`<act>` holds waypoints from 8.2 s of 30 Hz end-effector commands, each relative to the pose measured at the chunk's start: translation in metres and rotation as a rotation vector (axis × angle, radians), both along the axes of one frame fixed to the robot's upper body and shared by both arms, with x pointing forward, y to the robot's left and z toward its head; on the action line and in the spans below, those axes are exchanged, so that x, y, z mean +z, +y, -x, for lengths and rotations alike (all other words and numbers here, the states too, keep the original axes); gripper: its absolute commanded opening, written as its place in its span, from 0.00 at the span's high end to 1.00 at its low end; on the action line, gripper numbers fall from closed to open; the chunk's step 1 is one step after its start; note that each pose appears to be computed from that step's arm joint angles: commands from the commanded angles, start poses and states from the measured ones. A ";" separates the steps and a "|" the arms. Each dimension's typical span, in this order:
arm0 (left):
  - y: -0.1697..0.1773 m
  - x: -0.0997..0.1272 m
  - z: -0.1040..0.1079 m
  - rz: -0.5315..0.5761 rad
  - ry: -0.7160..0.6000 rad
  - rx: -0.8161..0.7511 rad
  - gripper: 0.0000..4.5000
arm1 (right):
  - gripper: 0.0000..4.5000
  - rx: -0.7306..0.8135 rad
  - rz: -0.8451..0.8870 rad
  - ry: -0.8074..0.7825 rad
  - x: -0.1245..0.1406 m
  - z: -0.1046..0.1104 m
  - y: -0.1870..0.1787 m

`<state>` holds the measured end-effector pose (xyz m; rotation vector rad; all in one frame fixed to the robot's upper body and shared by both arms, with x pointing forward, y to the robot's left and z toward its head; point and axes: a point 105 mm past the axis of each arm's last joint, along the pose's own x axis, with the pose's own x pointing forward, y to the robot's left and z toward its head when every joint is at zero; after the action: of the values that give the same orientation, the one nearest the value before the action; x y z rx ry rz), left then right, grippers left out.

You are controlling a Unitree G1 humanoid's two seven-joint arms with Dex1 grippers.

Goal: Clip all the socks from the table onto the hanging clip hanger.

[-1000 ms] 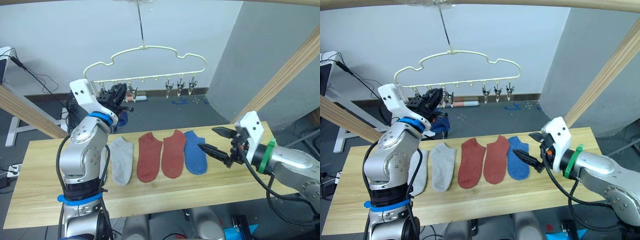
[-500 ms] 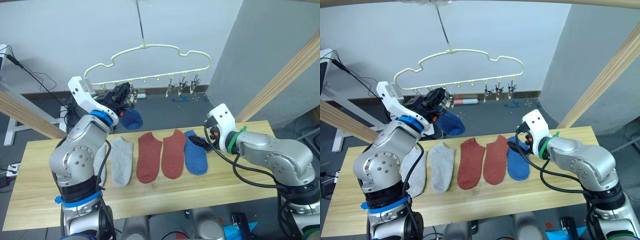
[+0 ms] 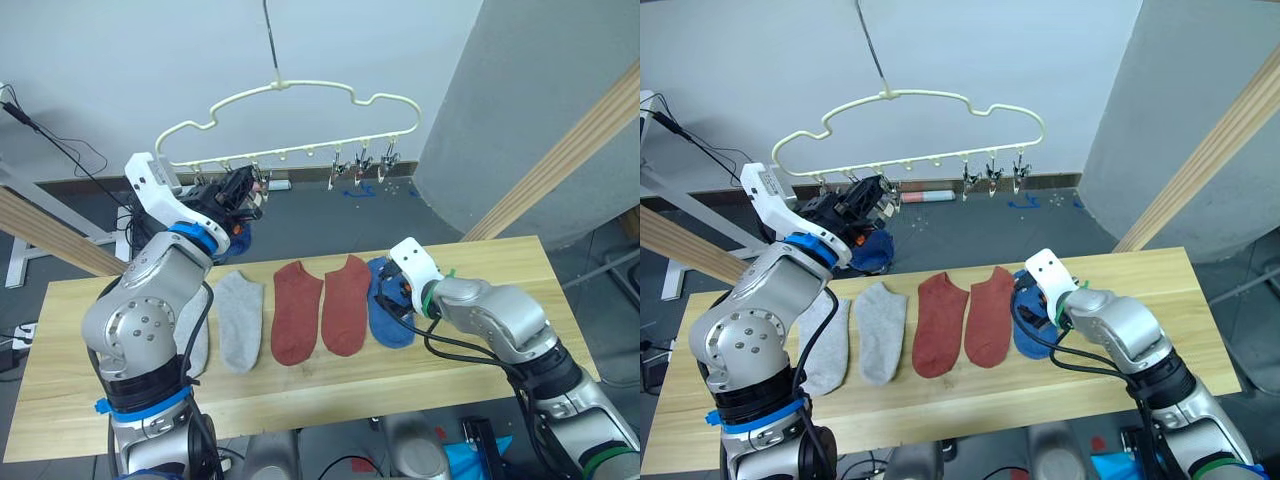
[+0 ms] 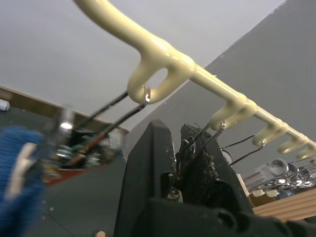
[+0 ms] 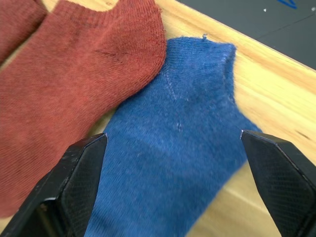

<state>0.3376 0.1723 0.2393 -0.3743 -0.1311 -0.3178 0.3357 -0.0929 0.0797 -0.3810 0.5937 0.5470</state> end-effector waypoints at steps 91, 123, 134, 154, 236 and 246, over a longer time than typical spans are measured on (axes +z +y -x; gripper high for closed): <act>0.018 0.011 0.008 0.032 0.070 -0.033 0.94 | 0.99 0.587 -0.654 -0.173 0.127 0.037 0.167; 0.014 0.006 0.013 0.013 0.072 -0.045 0.59 | 1.00 0.581 -0.672 -0.229 0.145 0.010 0.179; 0.007 0.006 0.026 -0.078 0.039 -0.092 0.44 | 0.69 0.583 -0.660 -0.202 0.139 0.013 0.177; 0.000 -0.007 0.059 -0.475 -0.182 0.005 0.44 | 0.24 0.579 -0.535 -0.143 0.107 0.046 0.108; -0.035 0.015 -0.011 -0.345 -0.282 0.130 0.44 | 0.24 0.520 -0.552 -0.379 0.158 0.110 -0.003; -0.038 0.015 -0.014 -0.325 -0.280 0.114 0.44 | 0.24 0.504 -0.551 -0.377 0.156 0.110 -0.003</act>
<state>0.3556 0.1346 0.2407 0.0089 -0.3119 -0.2685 0.2340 -0.1000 0.2297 -0.0796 0.0001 1.0352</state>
